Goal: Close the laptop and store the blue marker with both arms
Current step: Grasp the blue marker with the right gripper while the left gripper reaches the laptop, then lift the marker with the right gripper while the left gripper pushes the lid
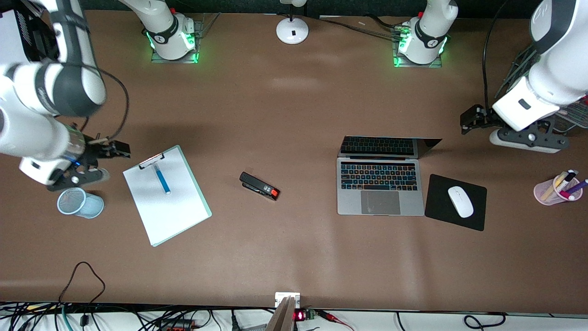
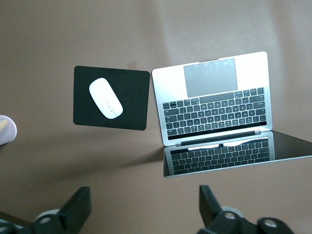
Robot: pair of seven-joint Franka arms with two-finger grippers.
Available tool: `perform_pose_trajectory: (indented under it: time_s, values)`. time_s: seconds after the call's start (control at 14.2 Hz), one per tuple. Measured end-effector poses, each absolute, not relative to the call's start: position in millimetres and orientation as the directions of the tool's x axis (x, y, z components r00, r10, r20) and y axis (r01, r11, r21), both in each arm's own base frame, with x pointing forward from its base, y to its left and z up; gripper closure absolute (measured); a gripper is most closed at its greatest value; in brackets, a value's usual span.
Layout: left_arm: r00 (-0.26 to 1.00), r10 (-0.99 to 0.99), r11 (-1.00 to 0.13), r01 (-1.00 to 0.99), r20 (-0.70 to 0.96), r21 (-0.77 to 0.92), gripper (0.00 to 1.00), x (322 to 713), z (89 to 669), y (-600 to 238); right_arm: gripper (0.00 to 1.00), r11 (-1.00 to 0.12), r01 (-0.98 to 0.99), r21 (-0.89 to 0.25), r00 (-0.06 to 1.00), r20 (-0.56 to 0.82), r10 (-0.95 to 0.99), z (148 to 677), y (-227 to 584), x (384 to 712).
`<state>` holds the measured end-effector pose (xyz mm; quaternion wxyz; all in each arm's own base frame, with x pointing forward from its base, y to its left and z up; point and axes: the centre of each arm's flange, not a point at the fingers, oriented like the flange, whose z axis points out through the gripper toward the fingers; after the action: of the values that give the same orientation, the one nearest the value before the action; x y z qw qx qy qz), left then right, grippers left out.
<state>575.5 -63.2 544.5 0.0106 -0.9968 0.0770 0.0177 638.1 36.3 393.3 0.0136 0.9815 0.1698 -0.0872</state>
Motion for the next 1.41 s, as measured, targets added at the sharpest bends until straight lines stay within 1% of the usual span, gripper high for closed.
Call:
perform_pose_trajectory:
  time_s: [0.07, 0.14, 0.21, 0.28, 0.42, 0.49, 0.56, 0.64, 0.78, 0.85, 0.92, 0.99, 1.06, 1.13, 1.2, 1.41]
  values:
    - [0.987, -0.154, -0.988, -0.154, -0.039, -0.017, 0.19, 576.9, 543.2, -63.5, 0.23, -0.926, 0.377, -0.01, 0.909, -0.185, 0.373, 381.0, 42.1, 640.2]
    - [0.987, -0.155, -0.988, -0.156, -0.044, -0.016, 0.31, 578.0, 543.1, -64.3, 0.25, -0.906, 0.422, -0.016, 0.889, -0.188, 0.418, 370.6, 46.5, 642.6]
    - [0.986, -0.157, -0.987, -0.158, -0.053, -0.015, 0.41, 578.6, 543.5, -65.6, 0.29, -0.884, 0.468, -0.021, 0.867, -0.184, 0.463, 360.7, 50.1, 645.6]
    - [0.985, -0.16, -0.987, -0.161, -0.059, -0.014, 0.52, 579.7, 544.9, -67.2, 0.29, -0.862, 0.506, -0.022, 0.847, -0.178, 0.502, 350.7, 53.1, 648.9]
    - [0.985, -0.161, -0.987, -0.162, -0.066, -0.012, 0.71, 582.9, 545.2, -67.9, 0.31, -0.834, 0.551, -0.022, 0.82, -0.172, 0.546, 328.1, 56.1, 654.6]
    - [0.985, -0.16, -0.987, -0.161, -0.07, -0.011, 0.83, 583.9, 544.1, -67.3, 0.32, -0.825, 0.565, -0.023, 0.81, -0.175, 0.56, 315.0, 56.7, 656.7]
    - [0.984, -0.158, -0.987, -0.159, -0.082, -0.01, 0.92, 583.7, 542.4, -66.3, 0.33, -0.813, 0.582, -0.023, 0.798, -0.175, 0.576, 300.5, 57.7, 659.0]
    - [0.984, -0.151, -0.988, -0.152, -0.099, -0.008, 0.99, 582.4, 540.3, -65.2, 0.36, -0.797, 0.604, -0.022, 0.783, -0.17, 0.599, 285.6, 60.3, 661.6]
    - [0.982, -0.097, -0.995, -0.094, -0.162, 0.026, 0.99, 575.6, 534.5, -66.3, 0.37, -0.77, 0.638, -0.024, 0.757, -0.166, 0.633, 258.4, 66.4, 664.5]
    - [0.978, -0.059, -0.998, -0.051, -0.2, 0.048, 0.99, 571.0, 531.9, -69.1, 0.44, -0.763, 0.646, -0.025, 0.75, -0.166, 0.641, 247.6, 68.6, 664.9]
    - [0.974, -0.036, -0.998, -0.023, -0.226, 0.061, 0.99, 567.8, 529.9, -72.6, 0.44, -0.758, 0.652, -0.027, 0.744, -0.169, 0.646, 238.8, 70.5, 664.8]
    - [0.97, -0.027, -0.998, -0.011, -0.243, 0.066, 0.99, 565.0, 527.3, -77.1, 0.49, -0.754, 0.656, -0.03, 0.74, -0.17, 0.65, 233.2, 72.7, 664.5]
    - [0.965, -0.029, -0.998, -0.012, -0.26, 0.068, 0.99, 561.0, 521.9, -83.5, 0.5, -0.751, 0.659, -0.032, 0.737, -0.169, 0.654, 229.3, 75.3, 664.3]
    - [0.962, -0.04, -0.997, -0.023, -0.269, 0.067, 0.99, 555.3, 514.5, -92.5, 0.5, -0.748, 0.663, -0.03, 0.735, -0.164, 0.658, 226.6, 77.9, 664.7]
    - [0.964, -0.057, -0.997, -0.041, -0.258, 0.065, 0.99, 547.8, 504.9, -105.8, 0.52, -0.746, 0.665, -0.028, 0.734, -0.159, 0.66, 224.4, 79.6, 665.2]
    - [0.977, -0.063, -0.998, -0.057, -0.206, 0.035, 0.99, 508.4, 467.1, -149.4, 0.55, -0.744, 0.668, -0.017, 0.734, -0.143, 0.663, 219.9, 81.0, 667.5]
